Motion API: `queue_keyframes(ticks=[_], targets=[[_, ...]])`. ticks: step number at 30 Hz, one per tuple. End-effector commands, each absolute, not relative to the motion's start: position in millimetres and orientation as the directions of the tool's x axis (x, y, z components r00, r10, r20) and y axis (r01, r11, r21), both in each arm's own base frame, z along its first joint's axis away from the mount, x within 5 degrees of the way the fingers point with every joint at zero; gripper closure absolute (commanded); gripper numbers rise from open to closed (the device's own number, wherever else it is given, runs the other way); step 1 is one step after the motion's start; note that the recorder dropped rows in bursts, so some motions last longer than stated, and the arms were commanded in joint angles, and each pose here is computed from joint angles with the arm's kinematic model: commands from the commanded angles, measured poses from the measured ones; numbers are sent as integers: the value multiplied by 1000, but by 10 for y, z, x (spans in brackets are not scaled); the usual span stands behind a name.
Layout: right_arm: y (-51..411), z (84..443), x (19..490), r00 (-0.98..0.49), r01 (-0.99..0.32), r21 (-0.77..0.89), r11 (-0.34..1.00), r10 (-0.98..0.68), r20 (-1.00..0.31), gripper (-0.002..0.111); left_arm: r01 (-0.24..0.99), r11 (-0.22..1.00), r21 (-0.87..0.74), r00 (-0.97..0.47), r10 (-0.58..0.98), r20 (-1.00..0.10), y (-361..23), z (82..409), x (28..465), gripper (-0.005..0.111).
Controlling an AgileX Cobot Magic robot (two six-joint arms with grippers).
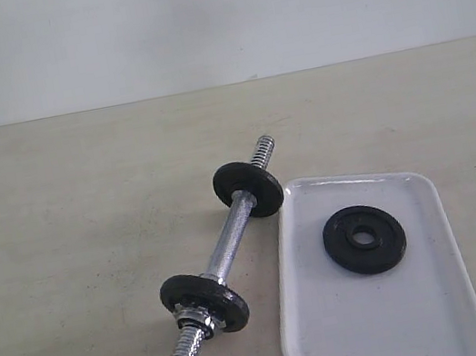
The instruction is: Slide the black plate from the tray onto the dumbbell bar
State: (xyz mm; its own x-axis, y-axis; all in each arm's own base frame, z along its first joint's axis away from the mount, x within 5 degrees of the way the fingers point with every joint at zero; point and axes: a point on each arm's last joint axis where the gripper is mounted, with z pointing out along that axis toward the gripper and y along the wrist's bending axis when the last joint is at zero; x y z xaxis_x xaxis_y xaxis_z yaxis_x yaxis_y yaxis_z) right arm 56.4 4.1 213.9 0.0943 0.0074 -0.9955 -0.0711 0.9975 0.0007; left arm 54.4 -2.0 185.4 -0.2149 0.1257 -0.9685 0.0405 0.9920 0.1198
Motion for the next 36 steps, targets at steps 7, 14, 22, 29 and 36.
queue_keyframes(ticks=[7, 14, 22, 29, 36], targets=[[138, 2770, 193, 740, -323, 28, 946, 271, -615, 108, 46, 991, 122, -201, 129, -971, -23, 1866, 545, 102], [151, 2873, 9, 788, -478, 18, 878, 438, -433, 108, 44, 992, 122, -201, 128, -971, -22, 1866, 545, 102], [153, 2871, 14, 657, -643, 118, 756, 625, -422, 108, 44, 992, 122, -201, 128, -971, -22, 1866, 545, 102], [249, 2774, 141, 500, -683, 193, 705, 643, -580, 108, 44, 992, 122, -201, 128, -971, -22, 1866, 545, 102], [322, 2729, 158, 342, -761, 261, 595, 709, -617, 108, 23, 994, -109, -82, -106, -991, -35, 1981, 561, 102]])
